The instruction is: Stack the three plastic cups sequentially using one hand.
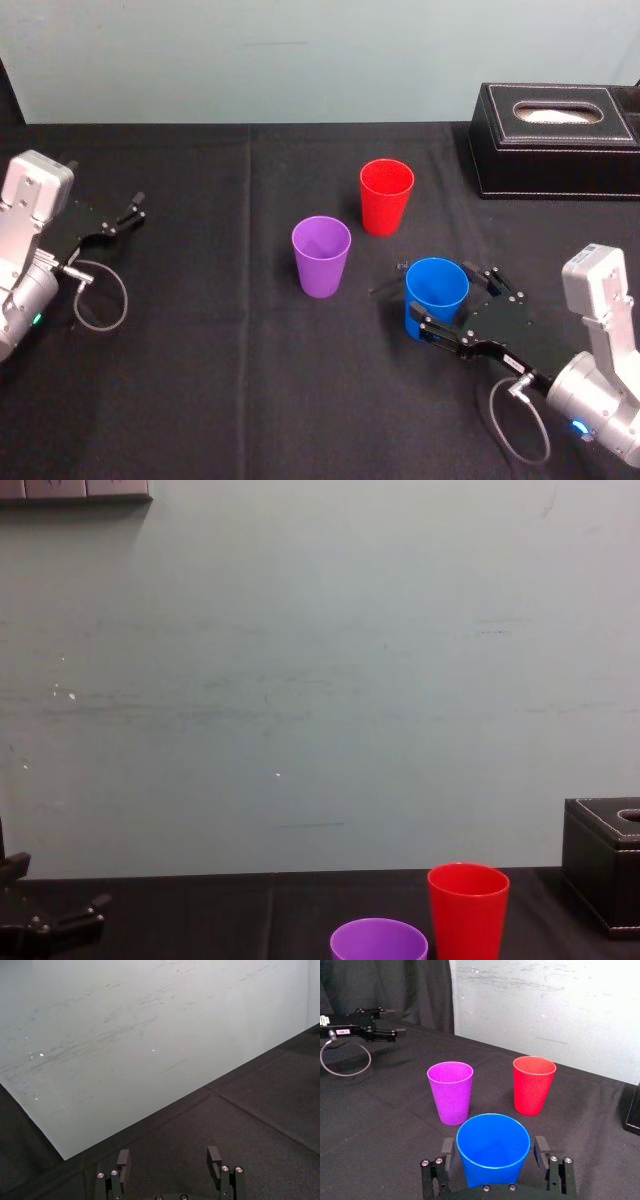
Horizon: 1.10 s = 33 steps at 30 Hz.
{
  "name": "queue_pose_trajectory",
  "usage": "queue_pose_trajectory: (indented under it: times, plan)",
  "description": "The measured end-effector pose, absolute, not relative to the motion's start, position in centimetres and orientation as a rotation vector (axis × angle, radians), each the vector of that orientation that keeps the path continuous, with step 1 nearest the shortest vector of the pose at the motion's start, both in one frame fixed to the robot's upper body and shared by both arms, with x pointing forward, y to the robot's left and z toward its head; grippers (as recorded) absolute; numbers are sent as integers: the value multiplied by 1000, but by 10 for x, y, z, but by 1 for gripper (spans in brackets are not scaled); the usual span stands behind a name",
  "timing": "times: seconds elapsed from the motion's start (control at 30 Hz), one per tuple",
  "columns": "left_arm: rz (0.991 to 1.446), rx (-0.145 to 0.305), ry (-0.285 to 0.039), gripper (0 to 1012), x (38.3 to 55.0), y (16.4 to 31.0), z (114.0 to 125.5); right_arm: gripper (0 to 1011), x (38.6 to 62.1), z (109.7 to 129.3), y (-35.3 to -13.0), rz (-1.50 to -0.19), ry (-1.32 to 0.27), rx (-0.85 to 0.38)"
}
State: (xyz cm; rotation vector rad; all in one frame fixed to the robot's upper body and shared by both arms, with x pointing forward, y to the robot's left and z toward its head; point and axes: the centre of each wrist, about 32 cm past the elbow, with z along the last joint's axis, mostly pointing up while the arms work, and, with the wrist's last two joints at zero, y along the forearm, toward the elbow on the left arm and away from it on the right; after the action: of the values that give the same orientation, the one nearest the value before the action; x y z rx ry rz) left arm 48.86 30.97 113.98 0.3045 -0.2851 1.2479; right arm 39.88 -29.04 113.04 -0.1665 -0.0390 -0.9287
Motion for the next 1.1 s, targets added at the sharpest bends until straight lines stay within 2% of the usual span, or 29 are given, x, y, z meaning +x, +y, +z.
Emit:
queue_pose_trajectory:
  times: [0.3, 1.1]
  plan:
    - [1248, 304, -285, 1005, 489, 310, 1140, 1004, 402, 1127, -284, -941, -32, -165]
    - [1248, 304, -285, 1005, 489, 310, 1140, 985, 403, 1126, -285, -943, -1, -152]
